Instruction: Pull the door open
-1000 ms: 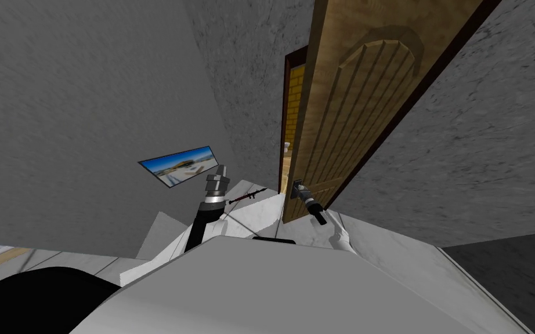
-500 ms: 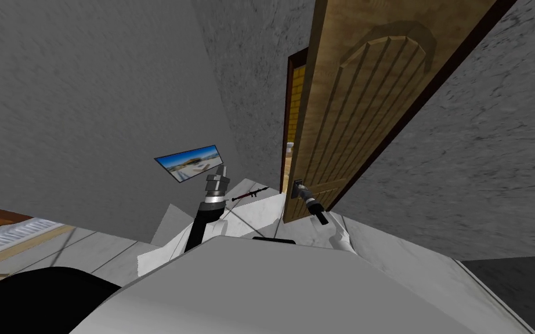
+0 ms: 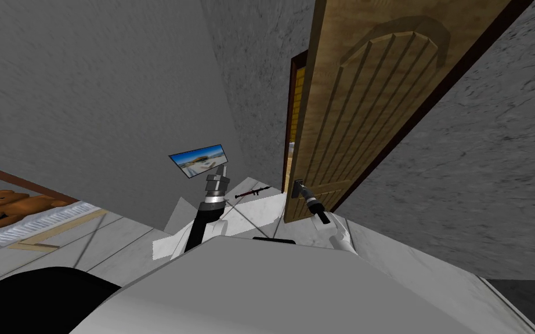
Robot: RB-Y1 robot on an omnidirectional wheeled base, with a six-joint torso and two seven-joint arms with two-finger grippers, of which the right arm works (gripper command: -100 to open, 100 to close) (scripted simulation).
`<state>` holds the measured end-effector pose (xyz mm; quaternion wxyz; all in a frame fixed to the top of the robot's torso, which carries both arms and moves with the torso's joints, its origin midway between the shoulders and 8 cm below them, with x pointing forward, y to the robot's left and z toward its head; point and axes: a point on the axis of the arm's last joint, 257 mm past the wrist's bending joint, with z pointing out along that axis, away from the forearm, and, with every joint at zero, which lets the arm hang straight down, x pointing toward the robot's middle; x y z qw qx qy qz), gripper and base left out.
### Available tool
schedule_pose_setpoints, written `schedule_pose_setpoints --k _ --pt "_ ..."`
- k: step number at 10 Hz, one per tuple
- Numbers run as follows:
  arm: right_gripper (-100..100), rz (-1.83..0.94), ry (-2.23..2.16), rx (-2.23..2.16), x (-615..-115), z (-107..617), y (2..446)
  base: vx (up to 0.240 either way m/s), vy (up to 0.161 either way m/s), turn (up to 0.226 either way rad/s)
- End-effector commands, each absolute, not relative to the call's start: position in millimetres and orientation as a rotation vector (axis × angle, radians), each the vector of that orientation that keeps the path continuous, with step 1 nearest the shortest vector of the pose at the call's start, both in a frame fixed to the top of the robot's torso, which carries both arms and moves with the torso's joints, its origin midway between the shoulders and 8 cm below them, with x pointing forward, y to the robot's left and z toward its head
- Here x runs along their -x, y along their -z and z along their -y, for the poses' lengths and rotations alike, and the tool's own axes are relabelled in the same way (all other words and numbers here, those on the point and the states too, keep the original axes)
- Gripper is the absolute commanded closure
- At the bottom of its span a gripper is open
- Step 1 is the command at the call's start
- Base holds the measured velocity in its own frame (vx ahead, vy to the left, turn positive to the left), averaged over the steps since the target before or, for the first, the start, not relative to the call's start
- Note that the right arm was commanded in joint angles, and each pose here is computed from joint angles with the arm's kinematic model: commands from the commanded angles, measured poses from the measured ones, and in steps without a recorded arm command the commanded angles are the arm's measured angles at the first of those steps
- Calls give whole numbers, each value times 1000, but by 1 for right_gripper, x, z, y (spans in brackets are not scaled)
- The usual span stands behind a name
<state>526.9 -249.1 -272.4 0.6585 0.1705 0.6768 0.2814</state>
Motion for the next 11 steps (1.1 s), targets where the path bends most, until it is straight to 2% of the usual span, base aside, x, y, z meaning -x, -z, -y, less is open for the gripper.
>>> schedule_pose_setpoints --k 1,11 --pt "100 -1524 -736 -477 -519 236 281 -61 -65 216" --pt "100 -1501 -787 -543 -519 239 280 -12 -12 16"
